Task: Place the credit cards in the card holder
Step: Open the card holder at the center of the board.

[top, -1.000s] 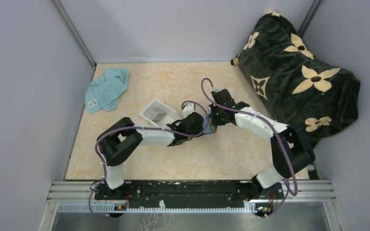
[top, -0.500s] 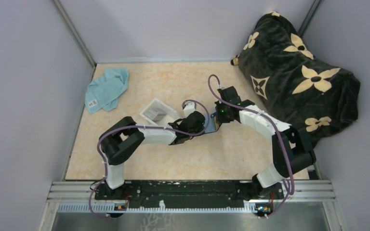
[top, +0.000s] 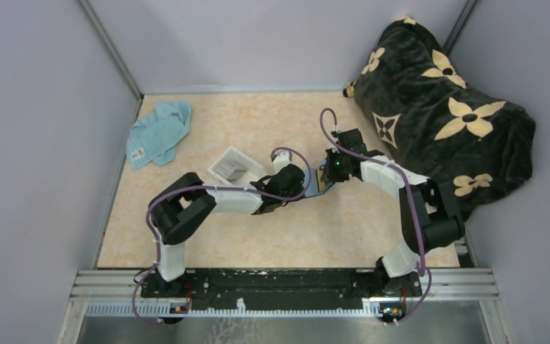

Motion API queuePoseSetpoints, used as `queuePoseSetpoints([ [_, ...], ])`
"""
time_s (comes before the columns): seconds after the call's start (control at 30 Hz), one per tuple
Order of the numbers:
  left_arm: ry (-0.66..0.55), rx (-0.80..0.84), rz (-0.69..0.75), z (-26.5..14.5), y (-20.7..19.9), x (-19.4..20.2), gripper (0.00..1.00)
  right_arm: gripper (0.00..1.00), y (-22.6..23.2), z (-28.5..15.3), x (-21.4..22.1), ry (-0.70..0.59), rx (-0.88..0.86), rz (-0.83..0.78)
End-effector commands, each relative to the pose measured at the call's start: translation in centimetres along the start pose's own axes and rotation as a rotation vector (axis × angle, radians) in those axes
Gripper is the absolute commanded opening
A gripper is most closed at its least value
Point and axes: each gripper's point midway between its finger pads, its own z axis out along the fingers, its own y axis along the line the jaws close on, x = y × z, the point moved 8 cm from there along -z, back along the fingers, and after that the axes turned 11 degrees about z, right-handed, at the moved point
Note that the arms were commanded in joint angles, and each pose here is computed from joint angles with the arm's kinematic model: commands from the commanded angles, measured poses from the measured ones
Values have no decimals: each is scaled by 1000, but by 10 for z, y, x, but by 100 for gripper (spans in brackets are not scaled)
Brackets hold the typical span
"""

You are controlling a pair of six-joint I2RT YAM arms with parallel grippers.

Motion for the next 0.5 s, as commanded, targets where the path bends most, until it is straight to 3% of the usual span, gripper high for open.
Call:
queuePoseSetpoints([
  [0.0,266,-209,136,8,60,65,26,0,5,9,-8,-17,-103,27],
  [0.47,340,-268,198,13,73,75,25,0,-12,20,-4,25,-169,113],
])
